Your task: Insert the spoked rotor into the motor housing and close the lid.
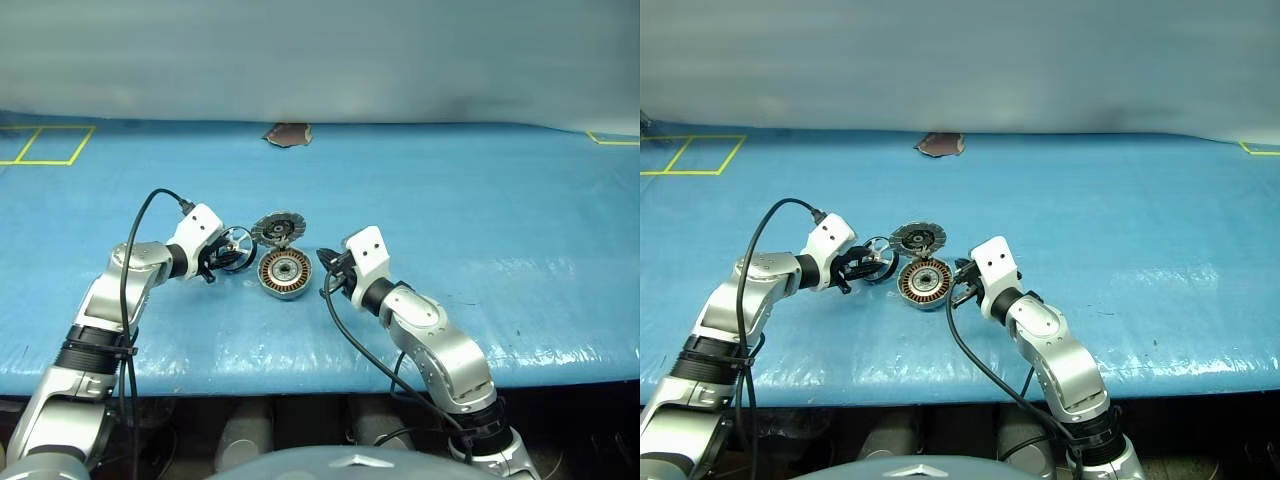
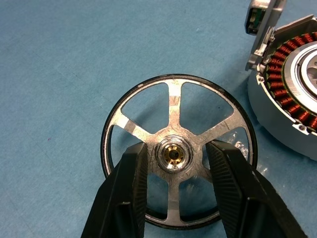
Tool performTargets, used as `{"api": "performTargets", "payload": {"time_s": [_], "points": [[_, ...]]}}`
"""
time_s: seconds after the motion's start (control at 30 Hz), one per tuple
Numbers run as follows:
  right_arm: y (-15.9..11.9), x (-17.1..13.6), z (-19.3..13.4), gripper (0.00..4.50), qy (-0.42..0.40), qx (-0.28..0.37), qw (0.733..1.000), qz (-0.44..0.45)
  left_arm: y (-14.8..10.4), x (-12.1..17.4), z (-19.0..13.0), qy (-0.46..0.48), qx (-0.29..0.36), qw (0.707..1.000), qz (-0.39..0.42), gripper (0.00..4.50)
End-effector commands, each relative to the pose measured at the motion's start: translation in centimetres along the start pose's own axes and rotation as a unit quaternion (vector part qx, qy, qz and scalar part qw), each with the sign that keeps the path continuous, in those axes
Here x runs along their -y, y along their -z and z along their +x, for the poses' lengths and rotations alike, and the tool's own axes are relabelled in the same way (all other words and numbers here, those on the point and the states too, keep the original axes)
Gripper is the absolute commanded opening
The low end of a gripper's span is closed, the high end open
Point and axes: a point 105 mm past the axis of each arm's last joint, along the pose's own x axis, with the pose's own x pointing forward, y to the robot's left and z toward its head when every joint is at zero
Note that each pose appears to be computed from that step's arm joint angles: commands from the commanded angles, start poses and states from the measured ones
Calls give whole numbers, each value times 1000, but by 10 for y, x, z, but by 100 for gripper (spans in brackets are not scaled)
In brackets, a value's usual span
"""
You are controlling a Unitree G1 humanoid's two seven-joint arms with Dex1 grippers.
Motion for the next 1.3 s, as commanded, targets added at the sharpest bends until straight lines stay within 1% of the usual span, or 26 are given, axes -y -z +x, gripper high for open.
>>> {"api": "performTargets", "payload": {"time_s": [0.03,0.2,0.3,0.4,0.47,0.6,0.8,1.0,1.3], "points": [[-10,-1,-1,0,0,22,1000,-1,19,10,4,17,-29,999,-18,159],[-10,1,-3,0,-3,24,1000,-15,12,-1,-3,-2,-6,1000,-18,159],[-11,8,-9,0,-5,31,999,-34,7,0,-10,16,11,1000,-7,159],[-8,20,-13,0,14,25,999,-41,5,0,-17,29,28,999,2,159],[-7,23,-15,0,17,23,999,-44,2,3,-21,51,42,998,5,159],[-8,18,-18,0,-7,32,998,-55,-1,12,-34,99,58,993,22,159],[-6,6,-23,0,-58,48,995,-69,-12,12,-48,139,84,986,27,159],[2,9,-26,0,-60,37,995,-76,-18,13,-61,175,80,980,52,159],[9,-4,-30,0,-109,23,991,-80,-35,29,-57,233,89,965,84,159]]}}
